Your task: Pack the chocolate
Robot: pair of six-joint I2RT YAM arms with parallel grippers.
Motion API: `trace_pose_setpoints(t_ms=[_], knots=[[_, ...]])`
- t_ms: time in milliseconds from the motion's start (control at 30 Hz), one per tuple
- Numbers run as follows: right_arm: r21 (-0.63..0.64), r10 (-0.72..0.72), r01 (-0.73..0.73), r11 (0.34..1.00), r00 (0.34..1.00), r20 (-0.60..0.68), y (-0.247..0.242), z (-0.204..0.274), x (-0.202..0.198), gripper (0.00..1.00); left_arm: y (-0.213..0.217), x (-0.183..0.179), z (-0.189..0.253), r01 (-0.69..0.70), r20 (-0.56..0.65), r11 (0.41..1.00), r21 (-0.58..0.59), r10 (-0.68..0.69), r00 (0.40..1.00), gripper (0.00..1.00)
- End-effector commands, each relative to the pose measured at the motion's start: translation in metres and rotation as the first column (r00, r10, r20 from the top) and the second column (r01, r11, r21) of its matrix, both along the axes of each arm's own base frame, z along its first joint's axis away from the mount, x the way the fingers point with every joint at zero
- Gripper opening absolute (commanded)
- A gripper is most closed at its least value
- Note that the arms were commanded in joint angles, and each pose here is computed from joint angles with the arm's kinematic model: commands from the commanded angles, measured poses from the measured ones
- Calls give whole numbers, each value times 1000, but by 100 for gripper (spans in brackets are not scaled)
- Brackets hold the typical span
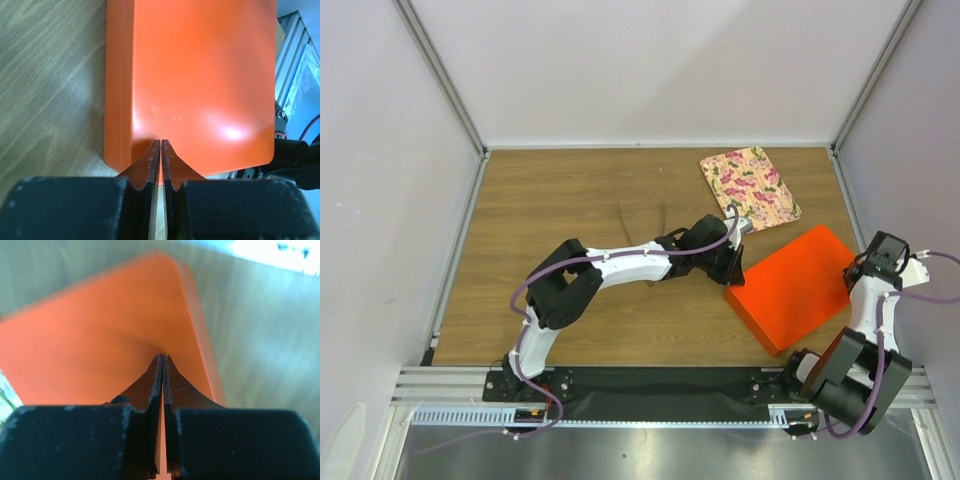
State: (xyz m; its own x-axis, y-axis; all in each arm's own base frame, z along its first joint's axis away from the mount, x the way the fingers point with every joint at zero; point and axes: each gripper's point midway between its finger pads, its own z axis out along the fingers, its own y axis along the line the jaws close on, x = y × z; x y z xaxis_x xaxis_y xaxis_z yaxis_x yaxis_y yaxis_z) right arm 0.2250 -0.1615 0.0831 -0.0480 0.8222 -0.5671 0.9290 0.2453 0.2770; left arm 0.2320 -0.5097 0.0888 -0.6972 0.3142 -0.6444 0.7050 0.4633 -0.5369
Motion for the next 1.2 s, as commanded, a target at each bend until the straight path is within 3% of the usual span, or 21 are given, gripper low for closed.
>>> trace_pose_setpoints(t_ms=[0,233,300,533,667,733,833,933,1167], knots=[[-63,-22,19,998,999,-45,-18,-4,0,0,20,1,-24,-36,-11,994,107,37,999,10],[-229,120,-99,969,989,83,-26,94,56,0,16,5,-6,-46,-3,995,89,46,999,10],[-212,135,-112,971,986,95,-24,89,63,0,18,6,-1,-55,3,995,86,55,998,10],[-91,124,-126,988,992,-30,-9,-1,43,0,18,7,-5,-67,-2,993,98,68,998,10],[-109,184,-183,977,983,-2,-7,15,58,0,19,5,-9,-69,-13,993,95,71,997,9],[-154,263,-252,955,964,49,1,49,81,0,20,4,-9,-69,-19,993,95,71,997,9],[-188,415,-385,904,895,162,27,87,116,0,21,5,-7,-74,-13,993,88,76,997,9],[-149,517,-495,856,823,236,59,92,140,0,20,4,-5,-74,-13,994,80,75,997,9],[-35,482,-482,876,865,140,54,20,136,0,19,1,-4,-70,-26,996,59,72,997,9]])
